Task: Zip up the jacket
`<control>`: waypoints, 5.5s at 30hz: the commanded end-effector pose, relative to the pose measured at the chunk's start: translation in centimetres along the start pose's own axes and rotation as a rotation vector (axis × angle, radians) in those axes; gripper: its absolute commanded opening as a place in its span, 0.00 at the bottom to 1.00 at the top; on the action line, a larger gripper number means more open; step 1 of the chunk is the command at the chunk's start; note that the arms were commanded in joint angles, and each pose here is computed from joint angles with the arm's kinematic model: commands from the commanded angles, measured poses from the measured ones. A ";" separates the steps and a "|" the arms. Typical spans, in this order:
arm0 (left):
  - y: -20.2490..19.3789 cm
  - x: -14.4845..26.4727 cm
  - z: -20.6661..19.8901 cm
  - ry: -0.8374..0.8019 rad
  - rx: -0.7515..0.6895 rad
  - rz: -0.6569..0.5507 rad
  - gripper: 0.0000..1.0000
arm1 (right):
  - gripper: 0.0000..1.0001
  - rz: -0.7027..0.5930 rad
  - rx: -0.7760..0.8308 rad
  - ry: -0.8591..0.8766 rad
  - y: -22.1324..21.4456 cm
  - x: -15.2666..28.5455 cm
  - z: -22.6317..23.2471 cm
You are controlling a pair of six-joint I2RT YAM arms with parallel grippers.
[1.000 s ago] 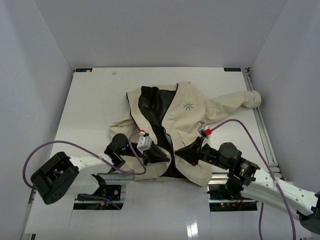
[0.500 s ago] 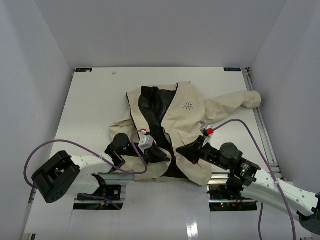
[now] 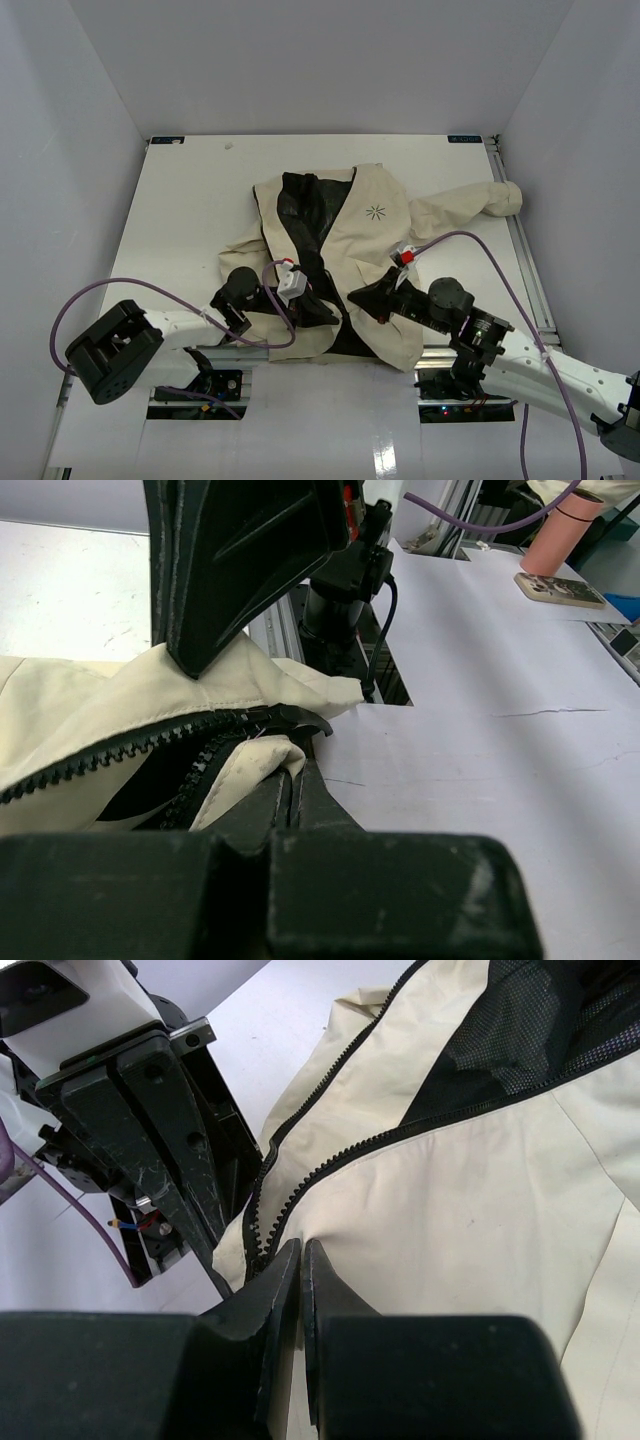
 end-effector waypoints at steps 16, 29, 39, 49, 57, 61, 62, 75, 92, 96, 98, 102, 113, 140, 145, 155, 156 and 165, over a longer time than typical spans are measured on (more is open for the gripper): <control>0.0 -0.1 -3.0 -0.191 0.139 0.010 0.00 | 0.34 -0.072 0.051 -0.129 5.1 -1.5 -0.8; -0.7 -0.3 -2.0 -0.158 0.180 0.025 0.00 | 0.69 0.028 -0.079 -0.265 3.5 2.1 -0.7; -0.7 -0.1 -1.8 -0.123 0.182 0.027 0.00 | 0.69 0.094 -0.074 -0.128 1.2 2.9 1.9; -0.9 -0.2 -1.4 -0.097 0.190 0.034 0.00 | 0.64 0.120 -0.127 0.073 -1.4 3.3 4.2; -0.7 -0.2 -1.4 -0.100 0.188 0.029 0.00 | 0.60 0.157 -0.128 0.116 -1.8 3.8 4.7; -0.6 -0.3 -1.4 -0.094 0.193 0.034 0.00 | 0.57 0.197 -0.134 0.186 -2.0 4.3 5.7; -0.6 -0.2 -1.4 -0.094 0.191 0.033 0.00 | 0.57 0.211 -0.139 0.208 -2.0 4.5 6.0; -0.3 -0.2 -1.3 -0.081 0.184 0.029 0.00 | 0.51 0.316 -0.186 0.182 -3.2 4.6 6.1; -0.4 -0.5 -0.6 -0.049 0.205 0.040 0.00 | 0.51 0.255 -0.262 -0.013 -4.6 1.8 4.8; -0.3 -0.5 -0.6 -0.046 0.207 0.044 0.00 | 0.51 0.268 -0.273 -0.054 -5.2 1.1 5.1; -0.4 -0.5 -0.6 -0.046 0.208 0.048 0.00 | 0.50 0.257 -0.265 -0.087 -5.2 1.0 5.2; -0.3 -0.3 -0.9 -0.047 0.209 0.047 0.00 | 0.47 0.265 -0.252 -0.139 -5.2 0.7 5.3; -2.3 0.3 -0.9 -0.001 0.280 0.123 0.00 | 0.08 0.328 -0.146 -0.290 -4.0 0.3 5.4; -3.4 0.6 -2.4 0.007 0.270 0.140 0.00 | 0.08 0.303 0.285 -0.623 3.5 -3.5 2.8; -3.2 1.0 -3.0 0.032 0.266 0.107 0.00 | 0.08 0.270 0.295 -0.674 4.2 -6.6 0.2; -3.9 1.9 -2.8 0.153 0.299 0.074 0.00 | 0.08 0.134 0.234 -0.720 8.1 -15.0 -9.1; -4.0 2.0 -2.8 0.162 0.302 0.069 0.00 | 0.08 0.124 0.229 -0.724 8.6 -15.9 -10.3; -4.1 2.4 0.3 0.418 0.302 0.022 0.00 | 0.08 0.053 0.283 -0.800 14.1 -23.3 -20.0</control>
Point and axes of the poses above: each gripper's point midway between its finger pads, its own x axis back along the fingers, its own z axis along the line the jaws close on, y = z × x, the point moved 5 cm from there along x, back along the fingers, and after that the axes turned 3 degrees about x, right-handed, at the moved point
